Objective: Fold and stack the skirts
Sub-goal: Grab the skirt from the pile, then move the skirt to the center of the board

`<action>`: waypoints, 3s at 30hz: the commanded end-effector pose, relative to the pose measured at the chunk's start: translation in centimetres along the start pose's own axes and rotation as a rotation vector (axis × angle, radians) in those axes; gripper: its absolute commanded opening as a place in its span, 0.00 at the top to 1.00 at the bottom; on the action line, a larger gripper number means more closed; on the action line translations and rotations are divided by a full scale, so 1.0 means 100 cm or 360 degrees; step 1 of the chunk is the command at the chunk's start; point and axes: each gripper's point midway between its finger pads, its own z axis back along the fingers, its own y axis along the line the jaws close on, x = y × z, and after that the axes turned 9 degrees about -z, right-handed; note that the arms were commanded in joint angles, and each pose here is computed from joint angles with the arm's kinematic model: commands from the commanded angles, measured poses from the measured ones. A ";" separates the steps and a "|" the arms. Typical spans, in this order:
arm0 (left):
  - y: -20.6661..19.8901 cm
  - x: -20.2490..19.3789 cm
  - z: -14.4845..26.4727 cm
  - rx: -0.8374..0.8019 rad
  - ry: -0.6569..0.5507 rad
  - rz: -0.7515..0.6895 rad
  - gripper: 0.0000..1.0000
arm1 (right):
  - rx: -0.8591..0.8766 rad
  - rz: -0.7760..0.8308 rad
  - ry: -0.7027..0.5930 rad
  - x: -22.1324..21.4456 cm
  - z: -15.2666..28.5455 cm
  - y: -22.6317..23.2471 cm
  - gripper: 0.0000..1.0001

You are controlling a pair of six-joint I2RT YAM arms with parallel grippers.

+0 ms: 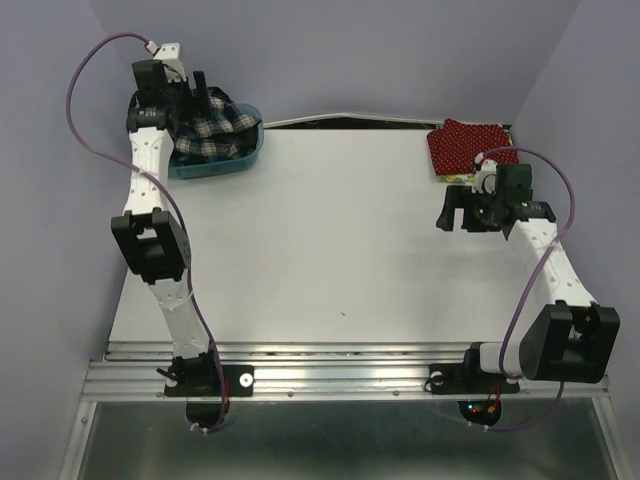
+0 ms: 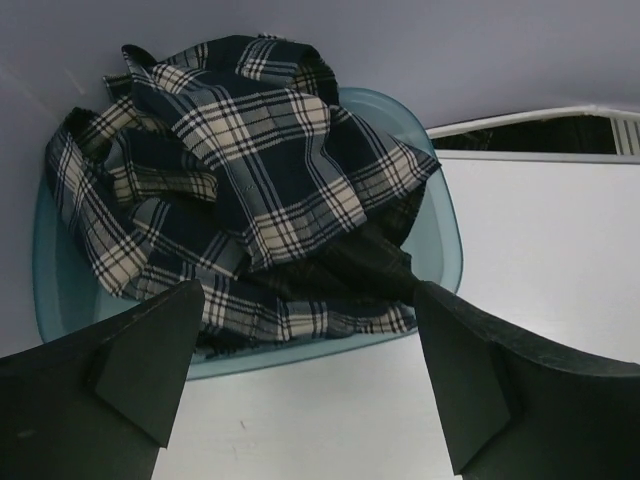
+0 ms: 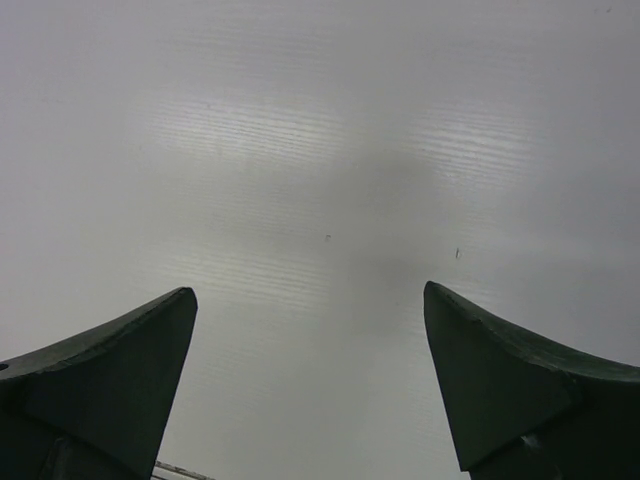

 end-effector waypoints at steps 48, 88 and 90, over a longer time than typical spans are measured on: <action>-0.010 0.318 0.218 0.0021 -0.2031 -0.0462 1.00 | 0.0037 0.0043 -0.0141 0.029 0.014 0.010 0.00; -0.293 0.202 0.283 -0.1899 -0.1566 -0.0417 1.00 | 0.0099 0.0062 -0.0200 0.033 0.022 0.019 0.00; -0.296 0.136 0.265 -0.1941 -0.1270 -0.0452 1.00 | 0.0103 0.0074 -0.0200 0.030 0.023 0.019 0.00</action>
